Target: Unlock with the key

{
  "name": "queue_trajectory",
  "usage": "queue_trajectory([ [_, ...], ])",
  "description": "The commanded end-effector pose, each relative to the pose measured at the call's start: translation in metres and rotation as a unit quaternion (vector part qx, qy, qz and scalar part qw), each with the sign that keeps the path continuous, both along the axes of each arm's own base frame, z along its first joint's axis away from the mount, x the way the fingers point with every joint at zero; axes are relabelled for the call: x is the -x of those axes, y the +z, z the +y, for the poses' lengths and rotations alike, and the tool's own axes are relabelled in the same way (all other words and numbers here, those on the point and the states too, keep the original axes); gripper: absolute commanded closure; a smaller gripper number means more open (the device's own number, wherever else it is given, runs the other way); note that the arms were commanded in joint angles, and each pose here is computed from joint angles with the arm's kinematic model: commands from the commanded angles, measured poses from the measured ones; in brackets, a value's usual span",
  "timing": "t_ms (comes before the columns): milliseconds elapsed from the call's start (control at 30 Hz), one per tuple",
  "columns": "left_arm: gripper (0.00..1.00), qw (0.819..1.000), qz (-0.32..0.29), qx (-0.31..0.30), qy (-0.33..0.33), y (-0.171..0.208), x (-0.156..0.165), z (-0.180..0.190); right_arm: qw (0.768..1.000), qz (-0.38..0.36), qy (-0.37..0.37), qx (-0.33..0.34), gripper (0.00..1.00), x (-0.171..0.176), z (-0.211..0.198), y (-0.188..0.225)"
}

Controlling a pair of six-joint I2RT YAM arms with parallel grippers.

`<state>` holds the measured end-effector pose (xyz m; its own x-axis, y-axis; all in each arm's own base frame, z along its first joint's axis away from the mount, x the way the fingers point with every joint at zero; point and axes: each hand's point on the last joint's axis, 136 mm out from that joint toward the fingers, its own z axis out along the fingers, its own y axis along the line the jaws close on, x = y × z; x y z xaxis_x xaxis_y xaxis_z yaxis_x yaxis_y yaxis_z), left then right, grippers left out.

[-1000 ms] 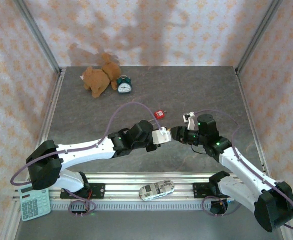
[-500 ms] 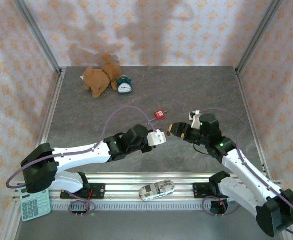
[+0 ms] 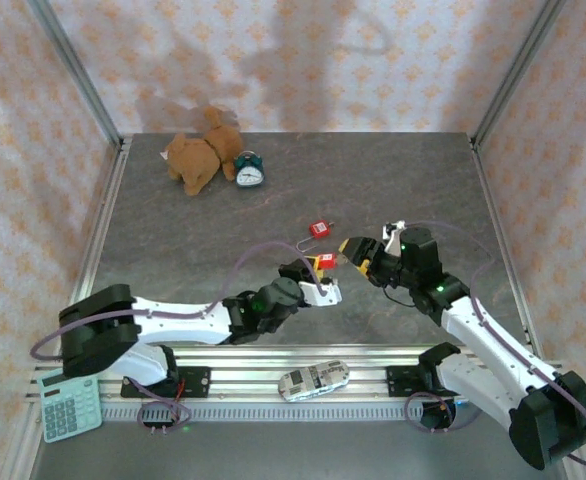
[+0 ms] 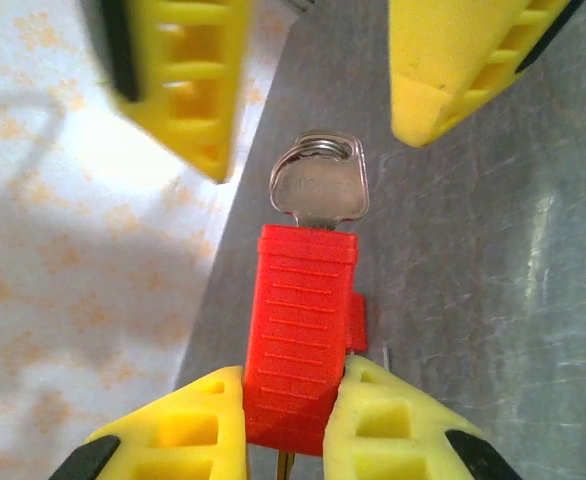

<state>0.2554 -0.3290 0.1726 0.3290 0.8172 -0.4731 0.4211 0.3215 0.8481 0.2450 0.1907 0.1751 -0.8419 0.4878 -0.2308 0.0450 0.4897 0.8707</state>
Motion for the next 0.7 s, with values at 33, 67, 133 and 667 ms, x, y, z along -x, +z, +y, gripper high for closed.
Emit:
queue_trajectory([
  [33, 0.95, 0.993, -0.106, 0.014, 0.053, 0.034, -0.013, 0.0, 0.998, -0.011, 0.002, -0.06, 0.29, -0.002, 0.009, 0.017],
  [67, 0.95, 0.991, -0.12, 0.019, 0.059, 0.038, -0.014, -0.002, 0.998, -0.011, 0.002, -0.066, 0.29, -0.002, 0.009, 0.017],
  [133, 0.96, 0.987, -0.145, 0.022, 0.068, 0.042, -0.015, -0.005, 0.997, -0.011, 0.001, -0.071, 0.29, -0.002, 0.009, 0.015],
  [667, 1.0, 0.977, -0.2, 0.001, 0.078, 0.037, -0.014, -0.034, 0.996, -0.032, 0.0, -0.08, 0.62, -0.009, 0.011, 0.019],
])
